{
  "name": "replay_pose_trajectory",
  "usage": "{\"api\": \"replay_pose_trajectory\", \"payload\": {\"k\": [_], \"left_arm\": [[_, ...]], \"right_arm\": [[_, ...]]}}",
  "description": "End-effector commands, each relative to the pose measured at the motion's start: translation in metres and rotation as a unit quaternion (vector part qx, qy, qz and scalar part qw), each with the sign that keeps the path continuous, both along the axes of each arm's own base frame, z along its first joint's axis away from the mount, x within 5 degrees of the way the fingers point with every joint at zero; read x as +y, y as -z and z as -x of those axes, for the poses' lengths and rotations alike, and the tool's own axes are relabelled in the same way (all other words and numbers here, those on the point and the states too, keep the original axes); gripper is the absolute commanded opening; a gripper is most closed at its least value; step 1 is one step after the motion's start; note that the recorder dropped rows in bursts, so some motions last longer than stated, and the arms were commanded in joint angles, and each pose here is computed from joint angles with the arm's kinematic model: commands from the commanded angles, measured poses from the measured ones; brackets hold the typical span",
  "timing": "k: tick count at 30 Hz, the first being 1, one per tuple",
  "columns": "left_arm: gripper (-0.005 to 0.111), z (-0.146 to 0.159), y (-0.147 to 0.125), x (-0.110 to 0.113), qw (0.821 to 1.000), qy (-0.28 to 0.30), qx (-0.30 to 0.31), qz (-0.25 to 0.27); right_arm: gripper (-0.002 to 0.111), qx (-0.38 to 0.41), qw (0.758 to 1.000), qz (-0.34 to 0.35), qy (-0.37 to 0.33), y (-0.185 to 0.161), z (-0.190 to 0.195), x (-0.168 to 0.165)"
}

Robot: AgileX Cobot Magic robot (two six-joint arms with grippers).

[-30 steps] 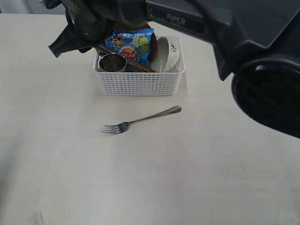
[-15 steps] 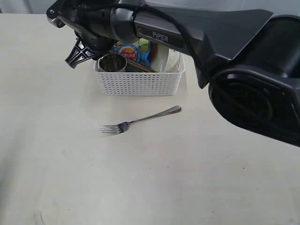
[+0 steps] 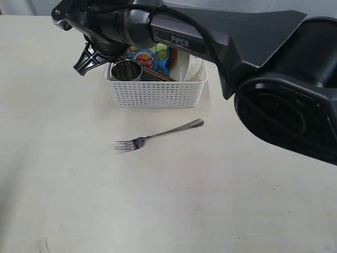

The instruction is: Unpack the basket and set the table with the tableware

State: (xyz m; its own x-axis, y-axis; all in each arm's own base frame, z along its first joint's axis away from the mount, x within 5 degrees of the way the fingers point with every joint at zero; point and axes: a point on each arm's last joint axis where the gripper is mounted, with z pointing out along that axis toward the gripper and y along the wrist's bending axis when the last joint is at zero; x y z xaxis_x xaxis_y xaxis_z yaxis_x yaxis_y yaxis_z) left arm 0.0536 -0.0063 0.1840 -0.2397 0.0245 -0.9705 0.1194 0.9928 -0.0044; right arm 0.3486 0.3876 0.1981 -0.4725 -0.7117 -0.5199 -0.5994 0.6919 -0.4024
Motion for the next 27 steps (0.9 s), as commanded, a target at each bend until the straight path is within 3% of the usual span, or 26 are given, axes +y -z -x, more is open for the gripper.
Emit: {"api": "replay_pose_trajectory", "payload": {"k": [1, 3, 23, 25, 27], "left_arm": [[0.0, 0.0, 0.0, 0.0, 1.0, 0.003, -0.004, -0.001], [0.0, 0.0, 0.0, 0.0, 1.0, 0.003, -0.004, -0.001], [0.0, 0.0, 0.0, 0.0, 1.0, 0.003, -0.004, -0.001], [0.0, 0.0, 0.0, 0.0, 1.0, 0.003, -0.004, -0.001], [0.0, 0.0, 0.0, 0.0, 1.0, 0.003, -0.004, -0.001]], "right_arm": [[0.034, -0.006, 1.0, 0.003, -0.013, -0.004, -0.003, -0.001], [0.038, -0.006, 1.0, 0.003, -0.013, -0.004, -0.003, -0.001], [0.038, 0.01, 1.0, -0.005, 0.009, 0.01, -0.016, -0.01], [0.036, 0.011, 1.0, -0.004, 0.009, 0.011, -0.016, -0.01], [0.026, 0.01, 1.0, -0.004, 0.008, 0.011, -0.016, -0.01]]}}
